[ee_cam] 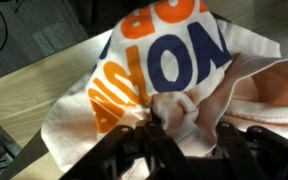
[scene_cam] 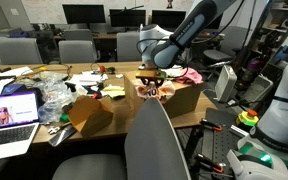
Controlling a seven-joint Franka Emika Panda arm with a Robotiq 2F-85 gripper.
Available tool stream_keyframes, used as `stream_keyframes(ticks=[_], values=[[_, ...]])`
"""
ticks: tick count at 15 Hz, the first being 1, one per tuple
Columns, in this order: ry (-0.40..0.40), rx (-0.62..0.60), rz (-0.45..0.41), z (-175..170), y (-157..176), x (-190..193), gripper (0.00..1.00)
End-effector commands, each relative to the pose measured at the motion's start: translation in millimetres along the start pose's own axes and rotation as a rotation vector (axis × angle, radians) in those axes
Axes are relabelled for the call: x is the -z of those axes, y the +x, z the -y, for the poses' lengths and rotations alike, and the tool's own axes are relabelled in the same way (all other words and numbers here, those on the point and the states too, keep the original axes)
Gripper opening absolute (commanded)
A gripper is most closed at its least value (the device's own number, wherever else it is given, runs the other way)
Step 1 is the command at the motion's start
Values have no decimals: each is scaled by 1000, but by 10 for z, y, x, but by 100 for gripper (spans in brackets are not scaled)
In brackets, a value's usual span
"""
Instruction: Place the peach t-shirt on the backrest of the grey chair
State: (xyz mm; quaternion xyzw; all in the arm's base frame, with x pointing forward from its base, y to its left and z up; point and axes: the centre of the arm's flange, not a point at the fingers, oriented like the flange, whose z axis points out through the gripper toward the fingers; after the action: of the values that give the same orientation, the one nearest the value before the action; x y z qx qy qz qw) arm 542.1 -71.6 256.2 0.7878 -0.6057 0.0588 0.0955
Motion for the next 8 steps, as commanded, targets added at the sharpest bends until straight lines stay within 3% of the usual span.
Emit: stream_keyframes(ticks=[1, 2, 3, 8], values=[[16, 0, 26, -14, -18, 76, 11], [20, 0, 39, -34, -21, 121, 3], [22, 2, 49, -62, -20, 179, 1], [65, 4, 61, -283, -46, 652, 5]])
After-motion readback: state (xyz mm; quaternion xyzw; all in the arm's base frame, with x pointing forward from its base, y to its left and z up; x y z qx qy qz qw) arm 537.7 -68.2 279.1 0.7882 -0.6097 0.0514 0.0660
